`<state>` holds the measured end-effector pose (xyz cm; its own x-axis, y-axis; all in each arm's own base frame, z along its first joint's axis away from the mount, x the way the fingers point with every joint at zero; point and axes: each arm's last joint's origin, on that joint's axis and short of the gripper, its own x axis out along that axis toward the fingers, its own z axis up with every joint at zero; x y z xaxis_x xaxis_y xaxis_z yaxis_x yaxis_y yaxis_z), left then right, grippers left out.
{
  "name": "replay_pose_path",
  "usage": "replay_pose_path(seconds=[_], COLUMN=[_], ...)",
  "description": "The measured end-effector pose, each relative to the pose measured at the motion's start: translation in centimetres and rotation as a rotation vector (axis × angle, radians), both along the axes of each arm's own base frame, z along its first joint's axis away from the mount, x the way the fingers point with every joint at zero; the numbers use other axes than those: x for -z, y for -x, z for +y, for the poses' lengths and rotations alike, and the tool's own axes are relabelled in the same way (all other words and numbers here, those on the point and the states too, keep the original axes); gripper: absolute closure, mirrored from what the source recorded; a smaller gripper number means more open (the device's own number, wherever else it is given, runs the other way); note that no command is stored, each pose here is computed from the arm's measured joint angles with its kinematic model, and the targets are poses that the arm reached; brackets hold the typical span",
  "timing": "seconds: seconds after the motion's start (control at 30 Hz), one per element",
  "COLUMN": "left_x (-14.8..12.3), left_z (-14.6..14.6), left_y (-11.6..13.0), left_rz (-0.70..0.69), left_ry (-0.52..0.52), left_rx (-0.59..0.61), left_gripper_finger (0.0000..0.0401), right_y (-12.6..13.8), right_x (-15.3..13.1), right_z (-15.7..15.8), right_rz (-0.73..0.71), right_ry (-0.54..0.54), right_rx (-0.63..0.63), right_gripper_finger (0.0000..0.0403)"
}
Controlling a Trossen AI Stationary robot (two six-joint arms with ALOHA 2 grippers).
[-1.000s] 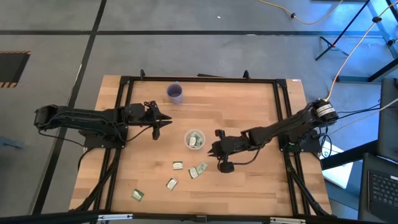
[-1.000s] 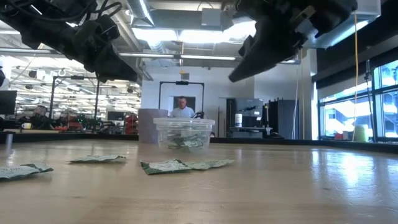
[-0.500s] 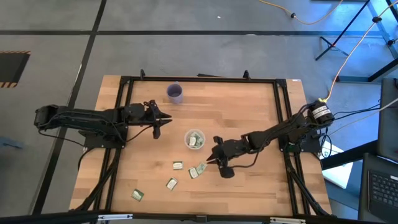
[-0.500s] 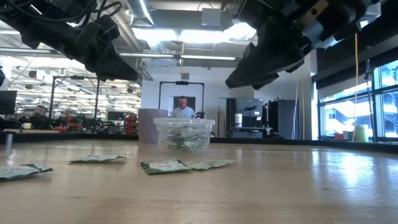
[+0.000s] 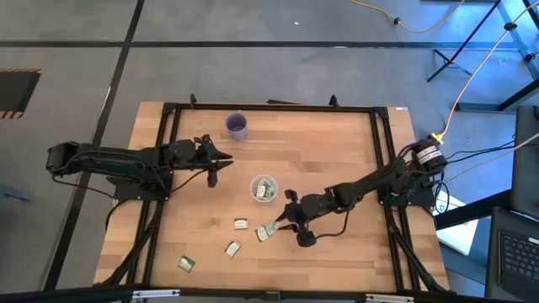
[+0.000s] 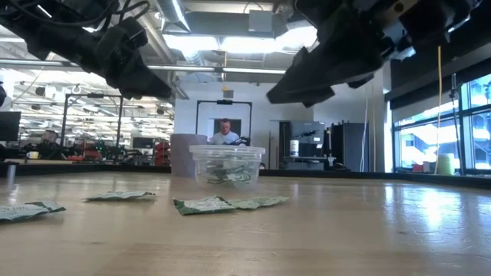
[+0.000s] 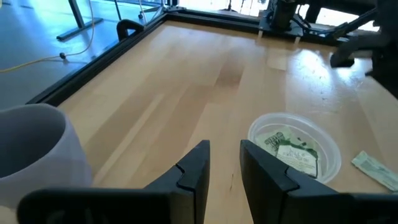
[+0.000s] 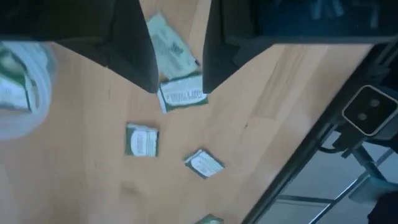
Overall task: Pick and place Stevia / Truvia into bins
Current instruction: Put the stevia packet into the transparent container
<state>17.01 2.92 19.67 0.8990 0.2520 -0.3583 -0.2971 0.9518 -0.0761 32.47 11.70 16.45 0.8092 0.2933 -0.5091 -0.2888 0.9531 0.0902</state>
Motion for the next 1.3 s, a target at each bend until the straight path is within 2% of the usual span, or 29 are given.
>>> replay_pose_path(seconds=[0.17, 0.37, 0.6, 0.77, 1.3], left_x=[-0.1, -0.1, -0.1, -0.1, -0.1], left_z=[0.0, 0.0, 0.0, 0.0, 0.0], left_y=[0.0, 0.0, 0.0, 0.0, 0.0], left_rz=[-0.011, -0.01, -0.01, -0.01, -0.009], left_ry=[-0.002, -0.002, -0.001, -0.001, -0.001], left_rx=[0.0, 0.0, 0.0, 0.0, 0.0], left_gripper_finger=[0.0317, 0.0317, 0.0317, 0.0317, 0.0317], right_y=[-0.8, -1.3, -1.4, -1.2, -1.2], right_x=[1.6, 4.2, 6.9, 7.3, 7.3], right_z=[0.4, 0.0, -0.2, -0.2, -0.3], right_rz=[-0.039, 0.036, 0.097, 0.128, 0.126], right_ry=[0.022, 0.036, 0.111, 0.109, 0.141], right_rx=[-0.023, 0.028, 0.063, 0.076, 0.086], right_gripper_finger=[0.0268, 0.0267, 0.0267, 0.0274, 0.0358])
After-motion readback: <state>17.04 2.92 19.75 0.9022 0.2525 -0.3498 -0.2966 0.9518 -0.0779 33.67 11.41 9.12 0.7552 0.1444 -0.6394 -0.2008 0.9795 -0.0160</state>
